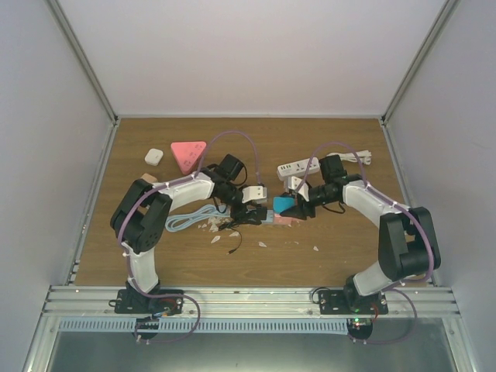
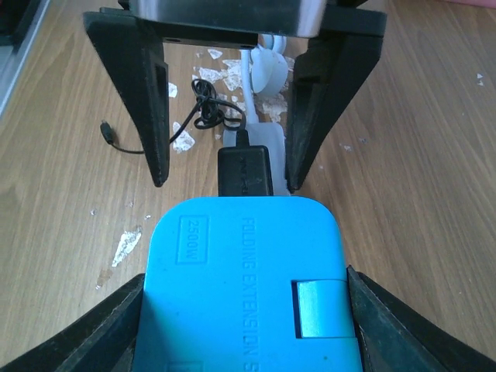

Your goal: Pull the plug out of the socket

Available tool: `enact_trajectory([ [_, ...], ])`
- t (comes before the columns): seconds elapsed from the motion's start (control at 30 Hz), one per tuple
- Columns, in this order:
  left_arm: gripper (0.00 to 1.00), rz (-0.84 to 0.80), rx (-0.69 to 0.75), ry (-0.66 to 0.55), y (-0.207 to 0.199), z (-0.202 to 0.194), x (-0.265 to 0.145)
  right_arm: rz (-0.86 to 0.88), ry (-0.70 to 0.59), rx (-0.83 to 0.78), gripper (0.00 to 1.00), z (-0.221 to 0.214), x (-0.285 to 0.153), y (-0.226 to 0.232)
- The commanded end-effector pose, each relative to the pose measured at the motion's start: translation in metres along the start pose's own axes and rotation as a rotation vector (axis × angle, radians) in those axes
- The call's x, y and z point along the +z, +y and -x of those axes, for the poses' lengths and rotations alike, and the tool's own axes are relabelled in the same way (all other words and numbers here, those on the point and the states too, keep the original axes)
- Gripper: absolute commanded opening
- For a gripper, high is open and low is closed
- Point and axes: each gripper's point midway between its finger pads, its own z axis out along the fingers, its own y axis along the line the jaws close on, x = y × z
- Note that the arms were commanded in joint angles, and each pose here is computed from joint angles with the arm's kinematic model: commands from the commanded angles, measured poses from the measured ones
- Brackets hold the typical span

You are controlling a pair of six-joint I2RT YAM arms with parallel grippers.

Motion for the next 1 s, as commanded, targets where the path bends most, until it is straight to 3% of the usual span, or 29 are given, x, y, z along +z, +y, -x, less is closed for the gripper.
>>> enact_trajectory([
  [0.0,0.79,0.068,0.049,-0.045,0.005,0.023,-0.024,0.029,-0.060,0.012,0.50,0.020,-0.004,0.000],
  [0.17,0.83,0.171,0.116,-0.053,0.017,0.035,-0.051,0.062,-0.120,0.061,0.49,0.036,-0.012,-0.005],
  [0.4,0.86,0.448,0.497,-0.119,0.013,0.082,-0.116,0.135,-0.248,0.149,0.49,0.073,-0.027,-0.009],
  [0.7,0.80,0.386,0.681,-0.128,-0.013,0.107,-0.117,0.277,-0.385,0.295,0.49,0.098,-0.035,-0.003],
  [0.97,0.72,0.396,0.711,-0.128,-0.022,0.123,-0.107,0.359,-0.456,0.381,0.48,0.104,-0.039,0.003],
])
